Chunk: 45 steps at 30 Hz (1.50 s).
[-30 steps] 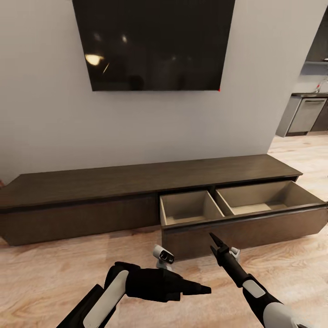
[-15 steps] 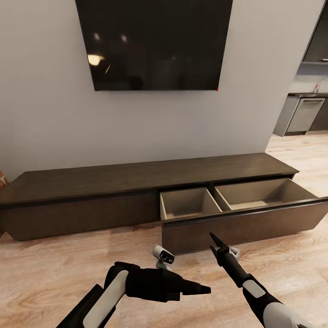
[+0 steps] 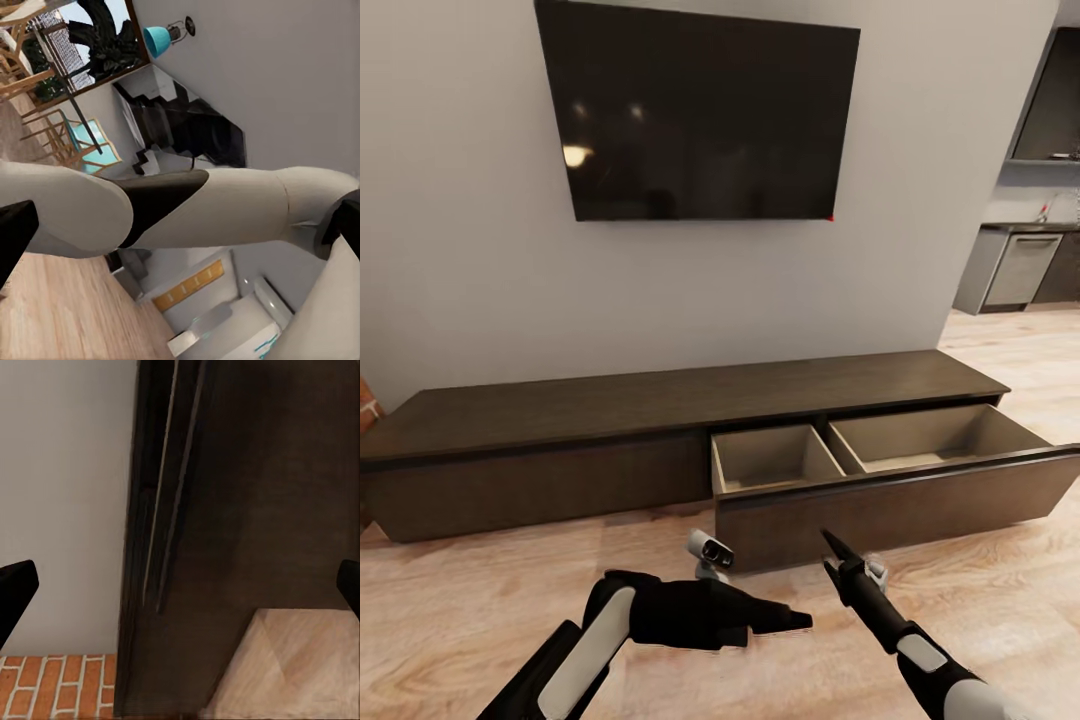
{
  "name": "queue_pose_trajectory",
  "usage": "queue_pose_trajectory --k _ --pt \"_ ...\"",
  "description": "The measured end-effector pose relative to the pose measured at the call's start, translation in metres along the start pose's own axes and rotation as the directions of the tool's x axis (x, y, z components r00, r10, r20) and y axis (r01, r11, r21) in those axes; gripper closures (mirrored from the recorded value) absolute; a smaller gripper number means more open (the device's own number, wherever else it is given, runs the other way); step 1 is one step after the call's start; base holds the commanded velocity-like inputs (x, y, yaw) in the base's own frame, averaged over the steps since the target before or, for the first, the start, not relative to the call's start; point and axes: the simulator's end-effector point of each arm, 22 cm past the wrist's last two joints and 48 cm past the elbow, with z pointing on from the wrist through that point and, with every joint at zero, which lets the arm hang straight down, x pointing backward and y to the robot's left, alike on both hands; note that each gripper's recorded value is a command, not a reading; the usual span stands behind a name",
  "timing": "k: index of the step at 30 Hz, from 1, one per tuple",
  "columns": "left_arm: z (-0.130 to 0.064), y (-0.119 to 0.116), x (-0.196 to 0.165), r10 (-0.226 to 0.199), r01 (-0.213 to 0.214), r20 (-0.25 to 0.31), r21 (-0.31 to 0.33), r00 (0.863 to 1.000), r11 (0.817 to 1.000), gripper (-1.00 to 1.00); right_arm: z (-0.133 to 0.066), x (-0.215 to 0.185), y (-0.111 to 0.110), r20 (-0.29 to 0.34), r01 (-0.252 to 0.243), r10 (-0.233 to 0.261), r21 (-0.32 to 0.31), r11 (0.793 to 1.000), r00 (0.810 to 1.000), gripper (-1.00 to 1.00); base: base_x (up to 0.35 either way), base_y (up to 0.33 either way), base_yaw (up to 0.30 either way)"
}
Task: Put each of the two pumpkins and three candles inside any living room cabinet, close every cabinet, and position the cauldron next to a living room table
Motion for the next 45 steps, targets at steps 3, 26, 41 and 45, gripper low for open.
queue_pose_trajectory --k 3,26,41,45 --pt "0.001 0.002 0.0 0.011 -0.011 -0.003 -0.03 1.0 0.999 -1.0 -0.035 -0.003 -0.037 0.0 -0.018 0.018 0.082 0.996 1.0 -1.0 0.0 0.0 0.0" --pt "0.014 -0.02 0.005 0.084 -0.086 -0.036 -0.069 0.996 0.994 -1.0 -0.091 -0.003 -0.074 0.003 -0.004 0.003 0.238 0.971 1.0 -1.0 0.0 0.0 0.0" --pt "-0.025 0.002 -0.056 0.116 -0.08 0.101 -0.302 0.988 0.95 -1.0 -0.094 -0.028 -0.056 0.062 0.112 -0.135 0.287 0.951 0.989 -1.0 0.0 0.0 0.0" --pt "-0.037 0.002 -0.07 0.106 -0.056 0.139 -0.326 0.985 0.944 -1.0 -0.096 -0.031 -0.054 0.063 0.111 -0.137 0.315 0.943 0.989 -1.0 0.0 0.0 0.0"
